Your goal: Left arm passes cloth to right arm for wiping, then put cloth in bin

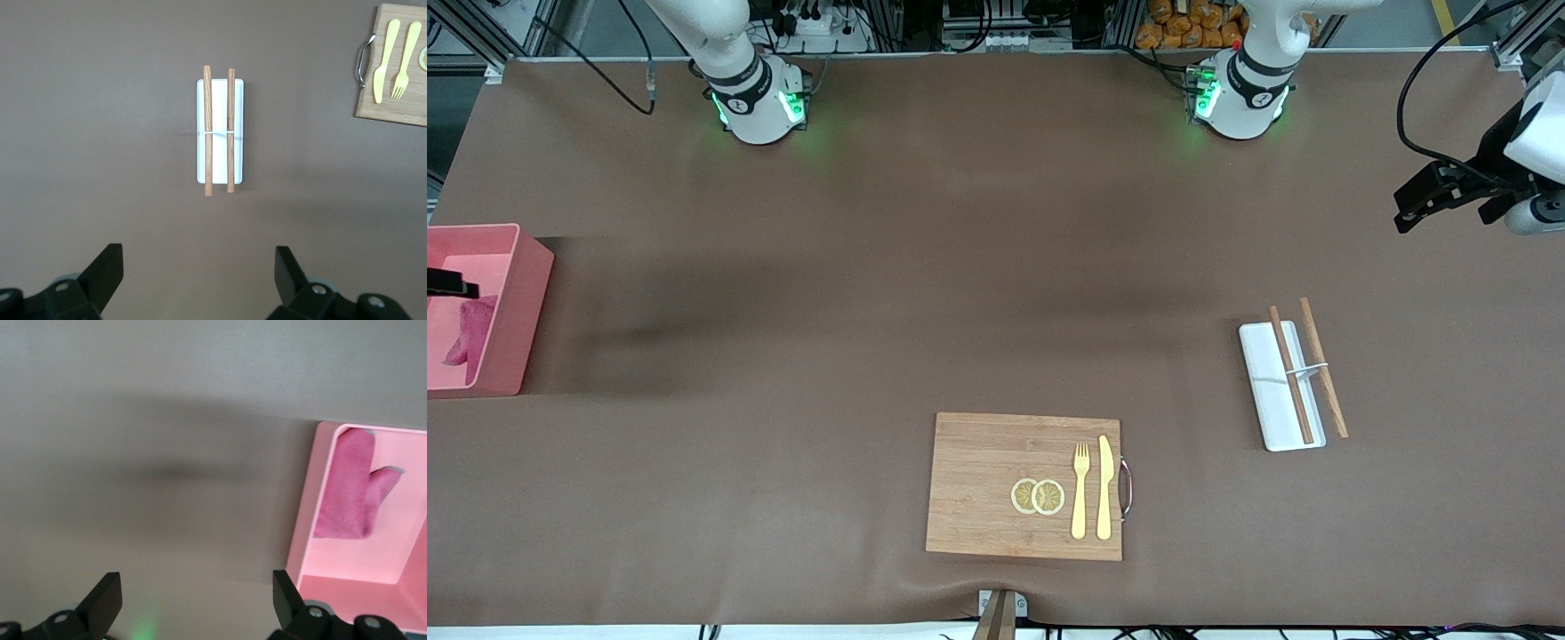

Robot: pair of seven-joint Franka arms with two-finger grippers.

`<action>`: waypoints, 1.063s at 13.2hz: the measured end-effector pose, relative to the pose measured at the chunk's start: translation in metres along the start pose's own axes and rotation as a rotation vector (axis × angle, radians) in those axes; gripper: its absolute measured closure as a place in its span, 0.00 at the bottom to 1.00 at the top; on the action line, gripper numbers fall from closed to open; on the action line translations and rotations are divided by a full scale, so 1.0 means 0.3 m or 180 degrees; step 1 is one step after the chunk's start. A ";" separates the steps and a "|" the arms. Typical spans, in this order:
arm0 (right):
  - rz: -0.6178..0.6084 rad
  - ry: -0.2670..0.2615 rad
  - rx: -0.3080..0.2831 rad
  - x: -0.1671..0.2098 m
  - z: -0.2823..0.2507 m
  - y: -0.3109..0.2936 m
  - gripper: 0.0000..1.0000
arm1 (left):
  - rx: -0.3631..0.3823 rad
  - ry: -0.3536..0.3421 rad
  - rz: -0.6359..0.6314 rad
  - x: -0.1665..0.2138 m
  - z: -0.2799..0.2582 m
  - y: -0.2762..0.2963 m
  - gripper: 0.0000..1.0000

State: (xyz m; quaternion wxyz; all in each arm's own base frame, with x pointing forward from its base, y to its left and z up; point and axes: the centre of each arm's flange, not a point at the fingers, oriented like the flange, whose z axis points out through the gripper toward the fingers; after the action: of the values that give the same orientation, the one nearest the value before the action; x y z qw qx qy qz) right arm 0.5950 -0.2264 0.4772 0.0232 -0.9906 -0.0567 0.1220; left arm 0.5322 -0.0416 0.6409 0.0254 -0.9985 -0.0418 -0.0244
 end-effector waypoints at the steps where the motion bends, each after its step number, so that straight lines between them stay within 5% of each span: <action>1: 0.0072 -0.0014 0.0010 0.007 -0.004 -0.069 0.00 | 0.0000 0.0000 0.0000 0.000 0.000 0.000 0.00; 6: 0.0342 0.0163 -0.0162 0.031 -0.082 -0.471 0.00 | 0.0000 0.0000 0.0000 0.000 0.000 0.000 0.00; 14: 0.0673 0.0833 -0.0071 -0.073 -0.335 -0.854 0.00 | -0.0002 0.0000 0.0000 0.000 0.000 0.000 0.00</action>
State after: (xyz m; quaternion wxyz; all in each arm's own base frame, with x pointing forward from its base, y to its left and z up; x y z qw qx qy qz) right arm 0.5712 0.0222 0.5951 0.0064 -0.9987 0.0500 -0.0069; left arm 0.5322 -0.0418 0.6409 0.0251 -0.9985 -0.0418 -0.0244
